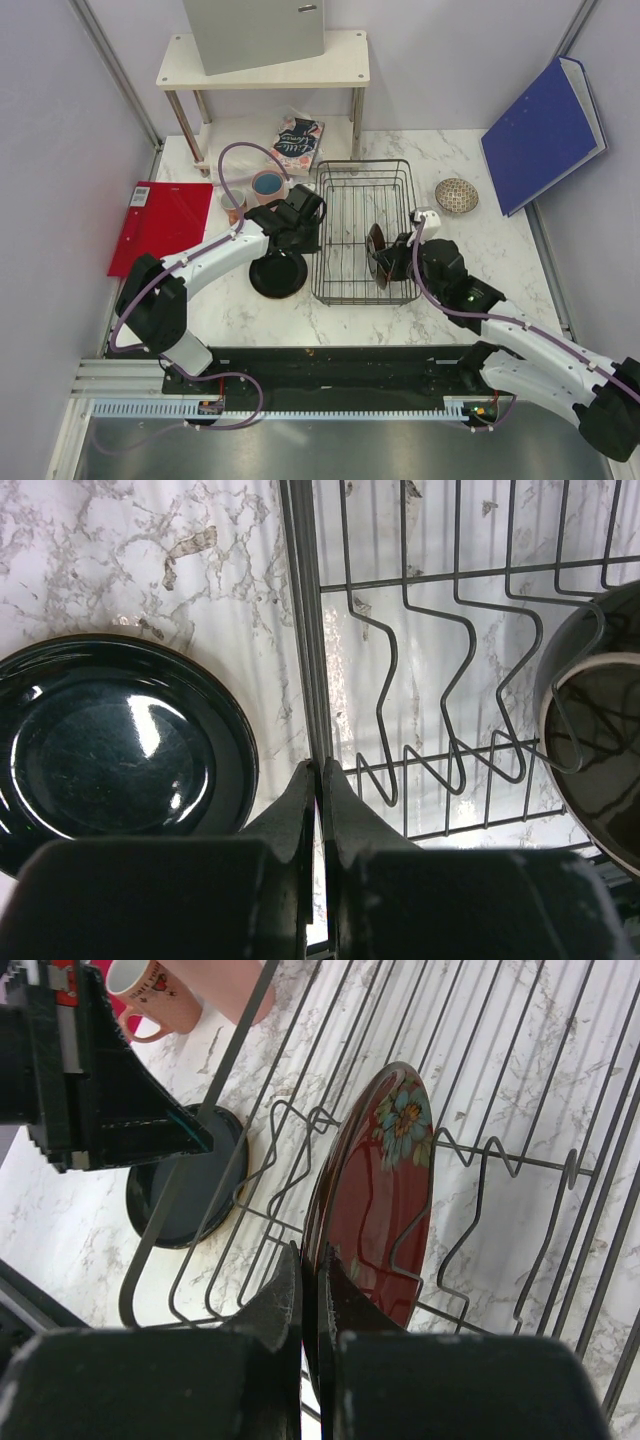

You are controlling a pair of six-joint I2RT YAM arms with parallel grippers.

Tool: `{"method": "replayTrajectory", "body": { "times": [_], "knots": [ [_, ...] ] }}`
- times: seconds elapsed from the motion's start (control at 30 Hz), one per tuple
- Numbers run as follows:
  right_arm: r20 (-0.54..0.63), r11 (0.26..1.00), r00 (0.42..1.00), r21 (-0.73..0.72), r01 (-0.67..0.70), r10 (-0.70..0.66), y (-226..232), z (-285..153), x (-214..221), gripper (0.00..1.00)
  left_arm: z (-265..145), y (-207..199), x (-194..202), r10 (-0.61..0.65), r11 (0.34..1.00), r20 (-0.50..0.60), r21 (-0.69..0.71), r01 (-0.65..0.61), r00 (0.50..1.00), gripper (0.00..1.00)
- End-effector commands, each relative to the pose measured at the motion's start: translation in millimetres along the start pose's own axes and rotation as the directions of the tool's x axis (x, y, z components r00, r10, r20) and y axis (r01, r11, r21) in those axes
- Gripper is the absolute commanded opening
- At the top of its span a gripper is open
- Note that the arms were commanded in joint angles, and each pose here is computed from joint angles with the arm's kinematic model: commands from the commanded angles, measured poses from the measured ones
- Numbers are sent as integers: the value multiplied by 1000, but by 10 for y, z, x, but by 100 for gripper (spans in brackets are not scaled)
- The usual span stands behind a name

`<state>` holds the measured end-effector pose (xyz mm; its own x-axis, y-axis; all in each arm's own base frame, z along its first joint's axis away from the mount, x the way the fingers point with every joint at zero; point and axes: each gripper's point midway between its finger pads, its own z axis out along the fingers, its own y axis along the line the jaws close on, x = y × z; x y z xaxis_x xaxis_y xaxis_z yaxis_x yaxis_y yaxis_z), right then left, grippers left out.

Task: Unload the mixed dishes from the dish rack
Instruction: Pick up the plate from the dish rack.

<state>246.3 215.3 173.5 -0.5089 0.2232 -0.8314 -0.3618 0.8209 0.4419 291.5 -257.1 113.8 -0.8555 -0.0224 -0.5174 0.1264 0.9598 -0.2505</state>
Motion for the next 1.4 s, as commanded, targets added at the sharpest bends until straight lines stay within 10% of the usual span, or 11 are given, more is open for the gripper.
{"method": "replayTrajectory", "body": {
  "times": [0.0, 0.77, 1.13, 1.37],
  "knots": [
    [113, 956, 992, -291, -22, 57, 703, -228, -499, 0, -39, -140, -227, 35, 999, 80, 39, -38, 996, 2],
    [247, 929, 968, -344, 135, -49, 962, -689, -1056, 0, -137, -250, -359, 36, 997, 102, 66, -43, 994, 2],
    [237, 932, 953, -263, 249, -188, 827, -665, -1031, 0, -708, -341, -788, 80, 992, 223, 75, -99, 971, 40],
    [297, 897, 897, -200, 394, -327, 734, -646, -1078, 0, -1331, -277, -1047, 71, 993, 337, 68, -99, 939, 44]
  ]
}}
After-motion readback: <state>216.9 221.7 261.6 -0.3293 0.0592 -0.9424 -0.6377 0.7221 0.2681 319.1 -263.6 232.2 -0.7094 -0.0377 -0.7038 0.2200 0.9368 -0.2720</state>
